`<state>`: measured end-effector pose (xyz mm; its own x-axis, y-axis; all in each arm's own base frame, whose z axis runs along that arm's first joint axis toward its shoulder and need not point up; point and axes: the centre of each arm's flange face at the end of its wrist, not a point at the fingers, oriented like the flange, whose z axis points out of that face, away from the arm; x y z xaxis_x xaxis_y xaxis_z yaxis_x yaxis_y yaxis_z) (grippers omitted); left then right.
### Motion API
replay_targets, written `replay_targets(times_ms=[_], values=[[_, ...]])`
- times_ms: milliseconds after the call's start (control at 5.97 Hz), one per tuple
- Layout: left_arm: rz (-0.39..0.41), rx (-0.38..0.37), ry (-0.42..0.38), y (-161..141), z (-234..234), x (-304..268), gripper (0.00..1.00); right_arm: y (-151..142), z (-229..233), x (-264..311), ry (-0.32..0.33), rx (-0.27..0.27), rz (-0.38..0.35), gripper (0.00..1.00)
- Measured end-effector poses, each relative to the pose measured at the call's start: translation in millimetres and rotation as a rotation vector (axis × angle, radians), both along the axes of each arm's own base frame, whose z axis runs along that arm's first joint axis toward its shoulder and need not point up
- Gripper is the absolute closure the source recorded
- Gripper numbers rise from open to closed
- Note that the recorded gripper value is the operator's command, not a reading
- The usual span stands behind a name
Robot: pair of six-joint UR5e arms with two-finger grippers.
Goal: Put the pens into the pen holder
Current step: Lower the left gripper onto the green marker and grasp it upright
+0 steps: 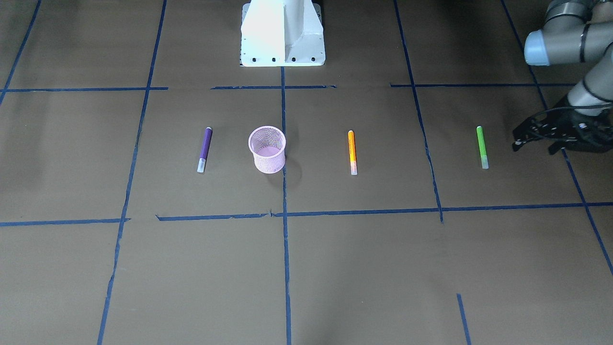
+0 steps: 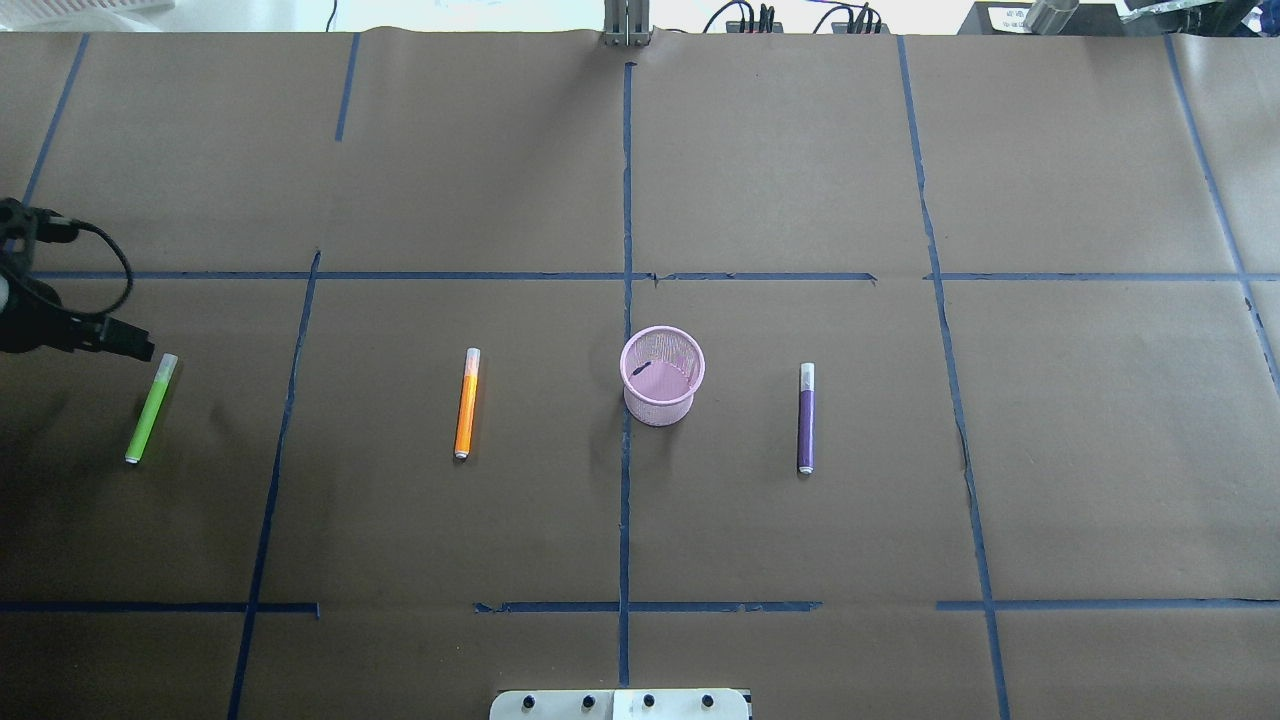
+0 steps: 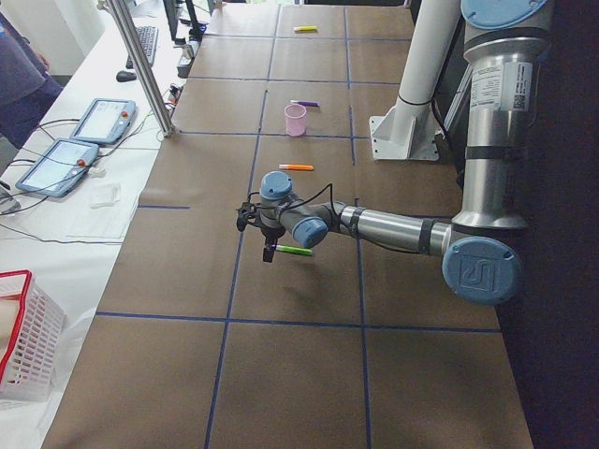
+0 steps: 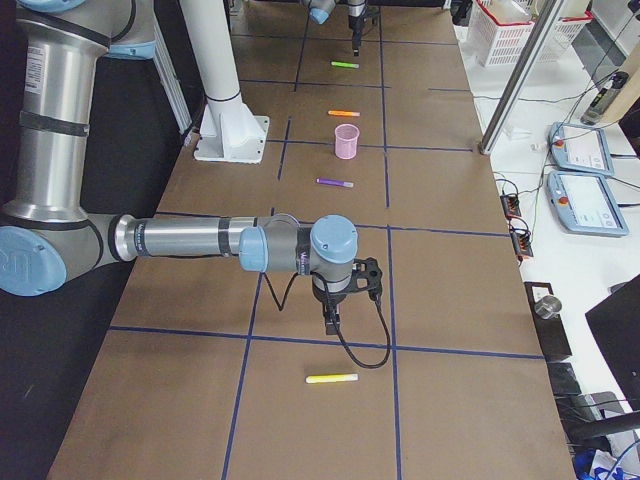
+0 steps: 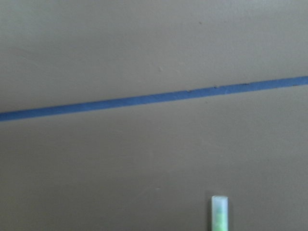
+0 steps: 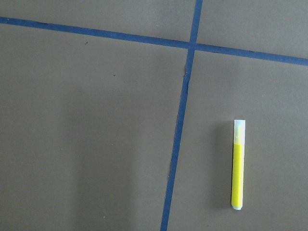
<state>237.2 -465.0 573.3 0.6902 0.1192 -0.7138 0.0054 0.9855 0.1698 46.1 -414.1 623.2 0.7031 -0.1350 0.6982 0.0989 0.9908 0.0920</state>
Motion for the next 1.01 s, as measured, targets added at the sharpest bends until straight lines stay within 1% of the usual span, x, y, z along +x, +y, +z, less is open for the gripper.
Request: replay_targets(times_ms=[168,335,670,838,1005], values=[[0.017,-0.004,-0.004,7,3,16,0.06,0,0,0,0.0,0.0,-0.001,0.0],[0.032,-0.01,-0.009,11,6,26,0.19,0,1,0,0.0,-0.001,-0.001,0.0],[0.047,-0.018,-0.014,15,10,35,0.19,1,2,0,0.0,-0.003,-0.001,0.0],[0.052,-0.02,-0.015,16,11,37,0.27,2,2,0,0.001,-0.005,-0.001,0.0],[0.056,-0.022,-0.015,17,12,39,0.39,3,3,0,0.001,-0.006,-0.002,0.0]])
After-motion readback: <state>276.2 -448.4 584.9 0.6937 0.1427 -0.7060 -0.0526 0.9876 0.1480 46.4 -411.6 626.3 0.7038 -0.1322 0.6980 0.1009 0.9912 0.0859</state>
